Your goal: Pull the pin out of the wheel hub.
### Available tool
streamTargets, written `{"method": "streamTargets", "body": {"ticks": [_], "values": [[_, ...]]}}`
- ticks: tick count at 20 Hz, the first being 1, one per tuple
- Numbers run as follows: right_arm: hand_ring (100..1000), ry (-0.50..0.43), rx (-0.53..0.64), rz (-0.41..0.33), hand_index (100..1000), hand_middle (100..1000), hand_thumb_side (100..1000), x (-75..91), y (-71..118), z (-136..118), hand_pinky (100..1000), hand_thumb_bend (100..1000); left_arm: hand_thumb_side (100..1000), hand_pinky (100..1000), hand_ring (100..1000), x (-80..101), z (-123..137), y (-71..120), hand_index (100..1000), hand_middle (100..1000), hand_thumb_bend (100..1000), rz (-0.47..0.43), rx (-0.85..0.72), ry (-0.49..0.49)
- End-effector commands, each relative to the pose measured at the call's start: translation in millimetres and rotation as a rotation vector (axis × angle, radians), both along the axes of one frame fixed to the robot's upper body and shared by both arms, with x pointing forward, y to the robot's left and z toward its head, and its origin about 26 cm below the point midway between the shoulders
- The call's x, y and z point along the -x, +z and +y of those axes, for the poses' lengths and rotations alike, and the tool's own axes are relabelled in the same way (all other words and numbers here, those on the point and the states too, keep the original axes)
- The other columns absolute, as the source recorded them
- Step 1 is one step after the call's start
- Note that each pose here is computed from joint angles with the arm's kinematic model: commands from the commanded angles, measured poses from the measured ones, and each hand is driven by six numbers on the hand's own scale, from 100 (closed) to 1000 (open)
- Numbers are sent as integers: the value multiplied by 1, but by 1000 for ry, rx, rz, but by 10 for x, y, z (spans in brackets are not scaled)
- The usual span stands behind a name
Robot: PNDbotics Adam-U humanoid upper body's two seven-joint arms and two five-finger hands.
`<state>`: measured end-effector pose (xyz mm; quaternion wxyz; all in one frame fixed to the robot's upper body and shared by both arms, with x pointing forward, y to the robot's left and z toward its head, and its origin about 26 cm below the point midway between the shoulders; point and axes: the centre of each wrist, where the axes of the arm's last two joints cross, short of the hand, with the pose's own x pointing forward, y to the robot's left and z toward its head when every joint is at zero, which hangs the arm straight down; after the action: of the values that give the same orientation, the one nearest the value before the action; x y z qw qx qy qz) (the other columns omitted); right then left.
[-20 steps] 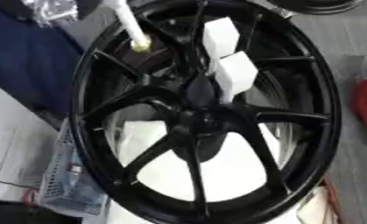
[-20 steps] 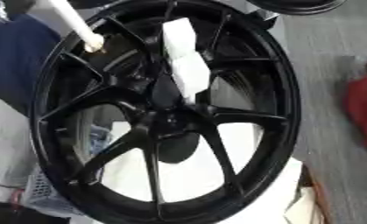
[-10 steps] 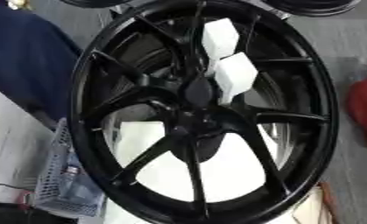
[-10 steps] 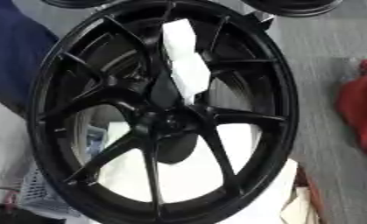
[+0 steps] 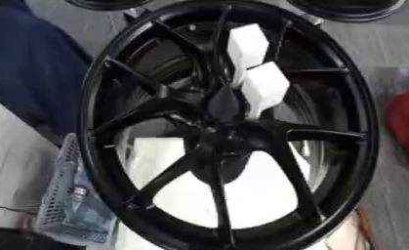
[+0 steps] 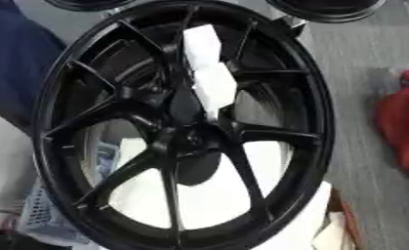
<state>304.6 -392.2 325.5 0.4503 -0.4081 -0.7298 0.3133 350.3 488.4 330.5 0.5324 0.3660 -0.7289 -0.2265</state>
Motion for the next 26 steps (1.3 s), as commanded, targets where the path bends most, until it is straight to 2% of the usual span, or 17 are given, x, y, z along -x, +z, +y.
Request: {"method": "streamTargets", "body": {"ticks": [1,4,6,7,8,9,10,18,20,23,26], "values": [[729,-6,12,-38,786,703,503,49,136,-17,854,100,355,672,448,39,132,-2,573,383,100,-8,0,58],[729,-2,8,-40,786,702,504,45,137,-8,854,100,380,683,470,-10,131,-139,606,418,100,27,9,58],[728,1,6,-40,785,702,505,44,137,-1,853,100,486,753,581,-32,114,-193,743,567,101,60,-6,41],[728,1,6,-39,785,702,506,43,136,0,853,100,584,817,712,-39,100,-210,852,732,231,82,-21,22],[728,0,6,-38,785,702,506,42,135,1,853,100,694,873,790,-41,91,-213,910,811,415,101,-38,6],[728,1,5,-38,785,701,506,42,135,3,853,100,726,891,816,-41,84,-206,930,835,496,112,-55,-7],[728,2,5,-38,785,701,506,42,134,4,853,100,748,893,831,-40,80,-198,938,852,530,118,-68,-14],[727,2,2,-33,785,701,509,35,121,10,853,100,765,860,806,-46,18,-146,918,826,482,106,-96,-55],[727,2,2,-31,785,701,508,33,118,12,853,100,769,850,792,-50,-8,-134,906,809,452,101,-92,-64],[727,2,3,-34,784,701,505,37,126,14,853,100,773,832,753,-39,-71,-89,866,770,340,72,-80,-81],[727,1,3,-40,784,701,503,44,136,15,852,100,789,821,714,-12,-174,-15,850,744,300,20,-52,-116]]}}
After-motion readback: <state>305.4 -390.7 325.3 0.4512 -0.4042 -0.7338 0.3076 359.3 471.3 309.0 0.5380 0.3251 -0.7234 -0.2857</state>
